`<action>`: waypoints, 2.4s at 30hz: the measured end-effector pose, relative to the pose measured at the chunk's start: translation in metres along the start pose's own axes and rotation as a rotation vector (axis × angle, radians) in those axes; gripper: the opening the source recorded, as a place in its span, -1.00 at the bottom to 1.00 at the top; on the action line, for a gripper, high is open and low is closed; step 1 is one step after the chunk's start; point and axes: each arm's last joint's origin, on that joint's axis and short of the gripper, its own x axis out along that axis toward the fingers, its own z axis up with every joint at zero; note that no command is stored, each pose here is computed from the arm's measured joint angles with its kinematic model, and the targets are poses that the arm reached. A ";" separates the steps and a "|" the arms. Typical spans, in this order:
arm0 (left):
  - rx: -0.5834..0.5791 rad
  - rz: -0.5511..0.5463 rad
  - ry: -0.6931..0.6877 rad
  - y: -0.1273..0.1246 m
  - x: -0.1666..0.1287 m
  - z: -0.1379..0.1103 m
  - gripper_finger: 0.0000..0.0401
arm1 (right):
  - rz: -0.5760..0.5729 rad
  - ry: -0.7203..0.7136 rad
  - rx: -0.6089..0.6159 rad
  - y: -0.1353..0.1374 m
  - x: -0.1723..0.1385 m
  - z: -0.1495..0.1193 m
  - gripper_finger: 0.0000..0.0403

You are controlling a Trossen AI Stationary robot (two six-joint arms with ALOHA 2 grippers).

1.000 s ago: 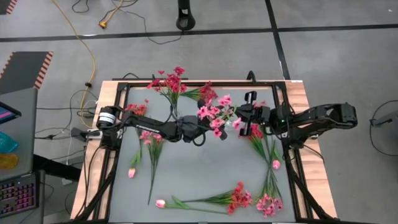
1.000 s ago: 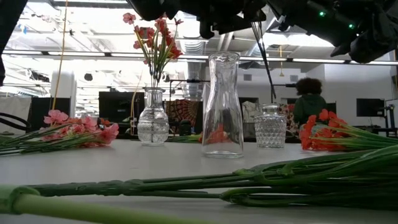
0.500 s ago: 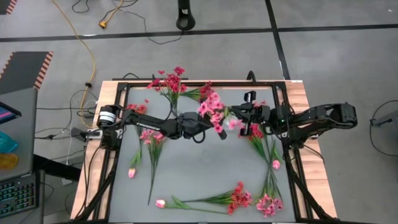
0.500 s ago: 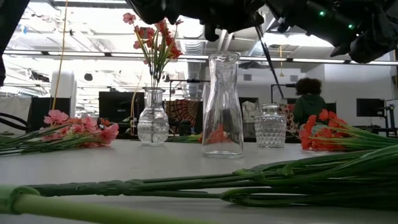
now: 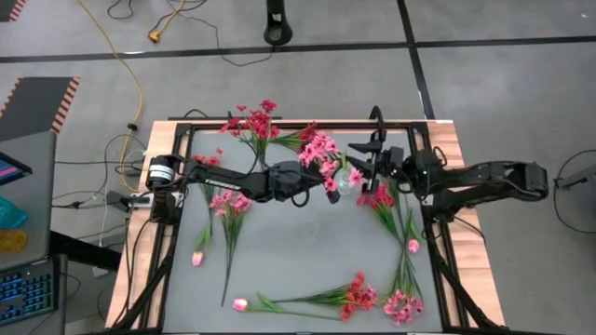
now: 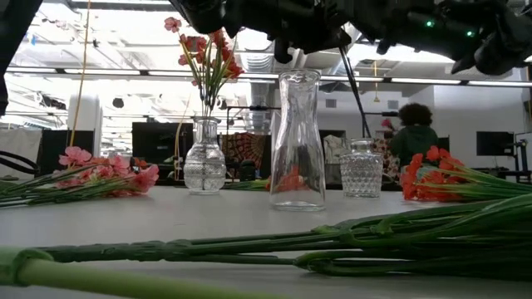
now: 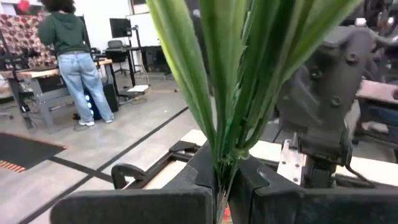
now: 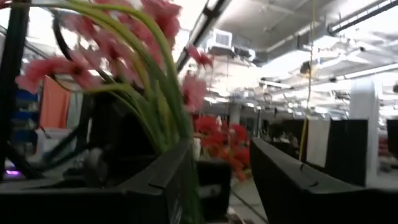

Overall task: Sort flowers into vase by color
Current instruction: Put the top left red flowers into the top left transparent vase

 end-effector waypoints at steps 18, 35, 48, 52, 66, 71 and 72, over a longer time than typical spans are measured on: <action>0.055 -0.017 0.151 -0.006 0.009 0.037 -0.99 | -0.049 0.229 -0.001 -0.012 -0.019 0.006 -0.04; 0.042 -0.009 0.279 -0.001 0.009 0.024 -0.96 | -0.045 0.233 -0.001 -0.011 -0.019 0.005 -0.04; -0.018 -0.012 0.267 0.023 0.020 0.024 -0.79 | -0.045 0.233 0.000 -0.011 -0.019 0.005 -0.04; -0.024 -0.015 0.265 0.027 0.022 0.024 -0.64 | -0.045 0.232 -0.001 -0.011 -0.019 0.005 -0.04; 0.018 -0.047 0.270 0.023 0.015 0.032 -0.20 | -0.055 0.236 -0.012 -0.012 -0.019 0.005 -0.04; 0.105 -0.074 0.309 0.022 0.001 0.044 -0.19 | -0.078 0.292 -0.013 -0.017 -0.021 0.000 -0.04; 0.109 -0.078 0.311 0.021 -0.002 0.047 -0.19 | -0.084 0.307 -0.013 -0.018 -0.022 -0.001 -0.04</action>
